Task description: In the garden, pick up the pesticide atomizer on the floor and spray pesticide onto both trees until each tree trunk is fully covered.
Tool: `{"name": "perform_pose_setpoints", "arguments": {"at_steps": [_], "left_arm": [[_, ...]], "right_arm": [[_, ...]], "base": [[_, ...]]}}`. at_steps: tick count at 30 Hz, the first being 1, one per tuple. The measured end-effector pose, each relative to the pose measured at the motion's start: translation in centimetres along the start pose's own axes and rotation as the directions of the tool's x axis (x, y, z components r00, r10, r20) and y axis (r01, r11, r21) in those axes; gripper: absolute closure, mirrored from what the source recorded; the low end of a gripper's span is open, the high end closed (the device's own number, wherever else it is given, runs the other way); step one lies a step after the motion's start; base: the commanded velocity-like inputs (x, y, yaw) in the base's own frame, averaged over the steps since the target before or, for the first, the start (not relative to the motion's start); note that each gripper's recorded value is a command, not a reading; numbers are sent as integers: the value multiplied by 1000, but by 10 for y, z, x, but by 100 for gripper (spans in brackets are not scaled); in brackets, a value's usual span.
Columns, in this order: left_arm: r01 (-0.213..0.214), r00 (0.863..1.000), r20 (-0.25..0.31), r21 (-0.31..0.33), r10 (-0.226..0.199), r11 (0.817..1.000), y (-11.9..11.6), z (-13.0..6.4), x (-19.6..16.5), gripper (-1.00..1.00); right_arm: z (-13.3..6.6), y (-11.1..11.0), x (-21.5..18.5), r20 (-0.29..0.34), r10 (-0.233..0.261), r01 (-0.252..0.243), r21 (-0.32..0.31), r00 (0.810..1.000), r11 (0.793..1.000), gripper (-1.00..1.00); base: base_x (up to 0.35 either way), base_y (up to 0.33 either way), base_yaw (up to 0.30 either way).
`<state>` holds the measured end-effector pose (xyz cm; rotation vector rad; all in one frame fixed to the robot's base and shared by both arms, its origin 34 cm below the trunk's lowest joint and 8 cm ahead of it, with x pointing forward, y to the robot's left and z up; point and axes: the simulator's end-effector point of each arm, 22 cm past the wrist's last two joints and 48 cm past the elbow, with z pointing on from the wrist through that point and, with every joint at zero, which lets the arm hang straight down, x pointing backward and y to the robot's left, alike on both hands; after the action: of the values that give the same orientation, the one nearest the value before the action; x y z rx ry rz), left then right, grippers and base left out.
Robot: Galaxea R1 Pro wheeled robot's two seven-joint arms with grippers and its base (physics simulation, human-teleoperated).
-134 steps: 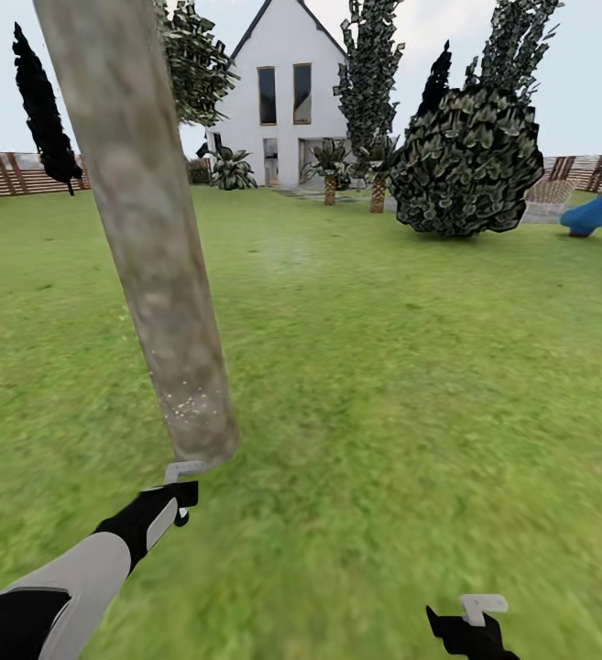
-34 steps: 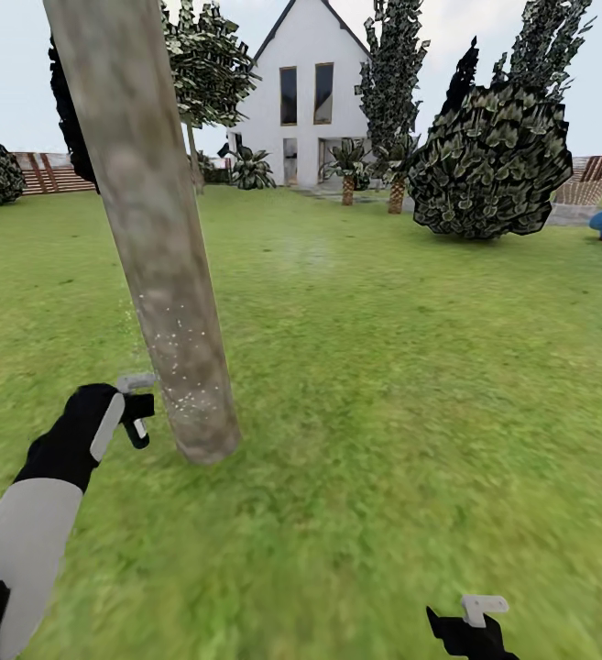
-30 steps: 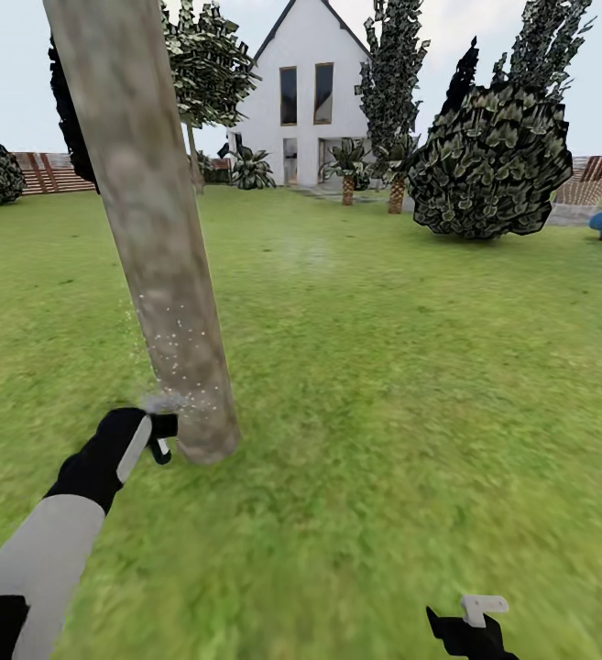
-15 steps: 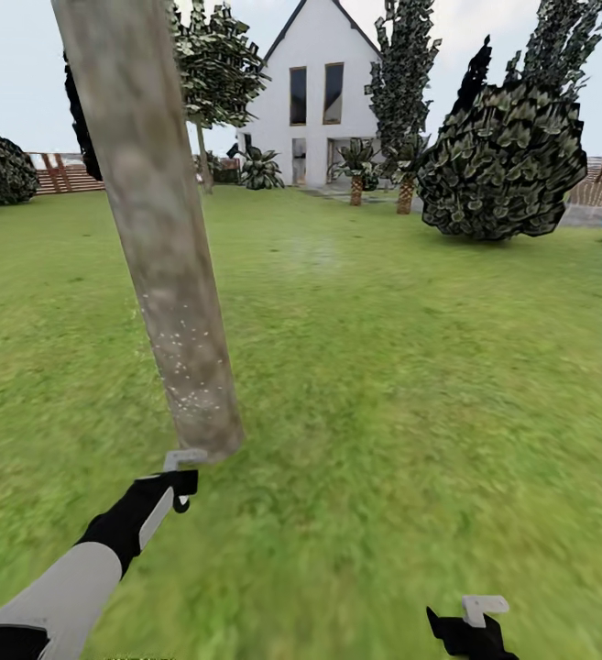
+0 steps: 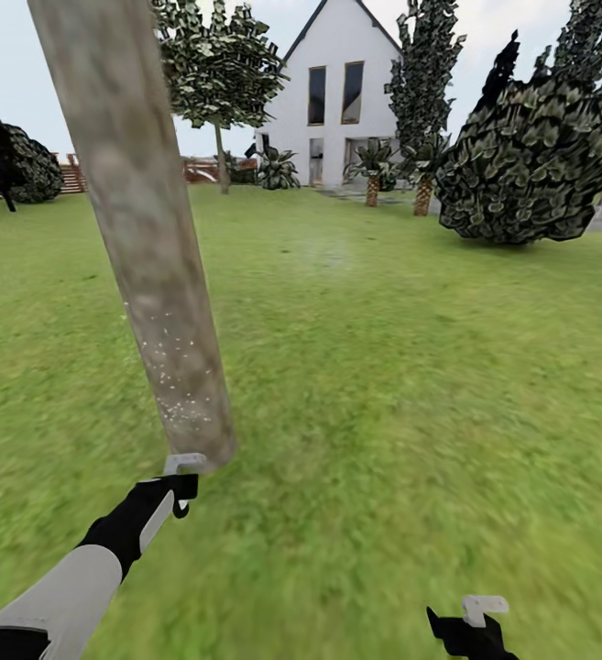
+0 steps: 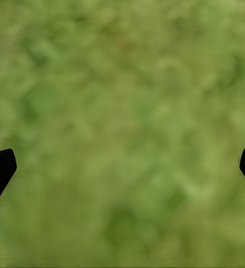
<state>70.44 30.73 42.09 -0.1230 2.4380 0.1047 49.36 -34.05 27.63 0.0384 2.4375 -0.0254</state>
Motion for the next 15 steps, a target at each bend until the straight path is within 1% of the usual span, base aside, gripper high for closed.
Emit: {"name": "perform_pose_setpoints", "arguments": {"at_steps": [2, 7, 11, 13, 15], "left_arm": [[0, 1000, 0, 0, 0, 1000, 0, 0, 0, 100], [1, 1000, 1, 1, -1, 1000, -1, 0, 0, 100], [1, 1000, 2, 4, -1, 1000, -3, 0, -1, 100], [2, 1000, 1, 10, -2, 1000, -8, -1, -1, 100], [1, 1000, 0, 12, -1, 1000, -10, -1, 0, 100]], "right_arm": [[0, 0, 0, 0, 0, 0, 0, 1000, 1000, -100], [0, -2, -1, 3, 1, -1, 4, 1000, 1000, -100], [0, -3, -1, 3, 0, 0, 5, 1000, 1000, -100], [0, -2, -1, 3, 0, 0, 3, 1000, 1000, -100], [0, -1, -1, 3, 0, 0, 2, 1000, 1000, -100]], "base": [[232, -200, 209], [220, -207, 19], [127, -255, 0], [93, -269, 3], [90, -269, 147]]}}
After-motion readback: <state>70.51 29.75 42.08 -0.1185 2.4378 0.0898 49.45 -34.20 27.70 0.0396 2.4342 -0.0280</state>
